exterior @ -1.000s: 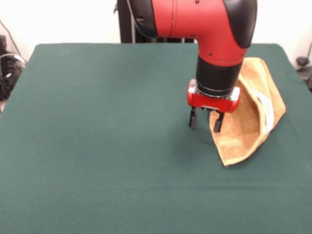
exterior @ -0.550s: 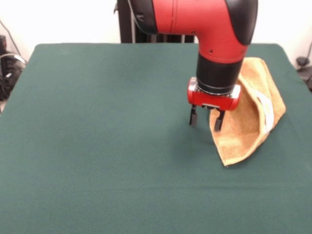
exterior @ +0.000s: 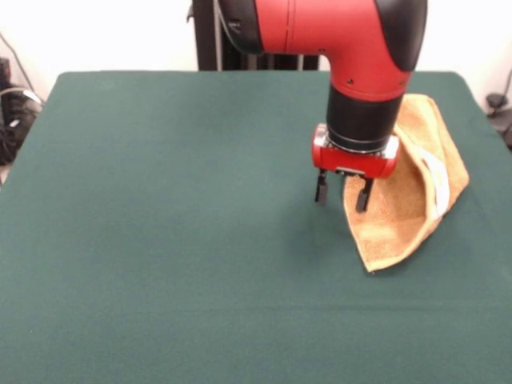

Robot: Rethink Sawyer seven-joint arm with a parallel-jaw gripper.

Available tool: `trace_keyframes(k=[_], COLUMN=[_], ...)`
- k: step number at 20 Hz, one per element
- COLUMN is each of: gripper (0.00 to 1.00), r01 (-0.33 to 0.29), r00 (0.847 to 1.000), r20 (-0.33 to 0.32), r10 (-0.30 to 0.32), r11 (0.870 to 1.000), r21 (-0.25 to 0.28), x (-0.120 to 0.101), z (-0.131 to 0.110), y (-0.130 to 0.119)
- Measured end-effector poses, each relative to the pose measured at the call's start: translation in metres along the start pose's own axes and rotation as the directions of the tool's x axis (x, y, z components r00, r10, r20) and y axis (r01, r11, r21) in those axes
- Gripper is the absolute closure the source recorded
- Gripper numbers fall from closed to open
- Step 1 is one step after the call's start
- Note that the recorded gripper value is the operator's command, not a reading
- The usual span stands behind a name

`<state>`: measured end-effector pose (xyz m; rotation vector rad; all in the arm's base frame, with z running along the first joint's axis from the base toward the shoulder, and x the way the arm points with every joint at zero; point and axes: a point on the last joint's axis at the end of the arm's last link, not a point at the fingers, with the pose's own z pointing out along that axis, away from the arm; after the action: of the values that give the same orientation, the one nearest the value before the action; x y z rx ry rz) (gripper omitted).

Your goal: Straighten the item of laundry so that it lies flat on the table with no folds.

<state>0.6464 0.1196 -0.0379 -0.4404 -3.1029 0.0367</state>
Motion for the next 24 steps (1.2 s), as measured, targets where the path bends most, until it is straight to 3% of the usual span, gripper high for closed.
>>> trace_keyframes(k=[17, 24], gripper=[0.0, 0.0], r01=[-0.018, -0.027], r00=[1.0, 0.998], r20=[-0.011, -0.056], r10=[0.018, 0.027], r11=[1.0, 1.0], r21=[-0.01, 0.005], x=[-0.005, -0.011], z=[0.01, 0.01], y=[0.008, 0.009])
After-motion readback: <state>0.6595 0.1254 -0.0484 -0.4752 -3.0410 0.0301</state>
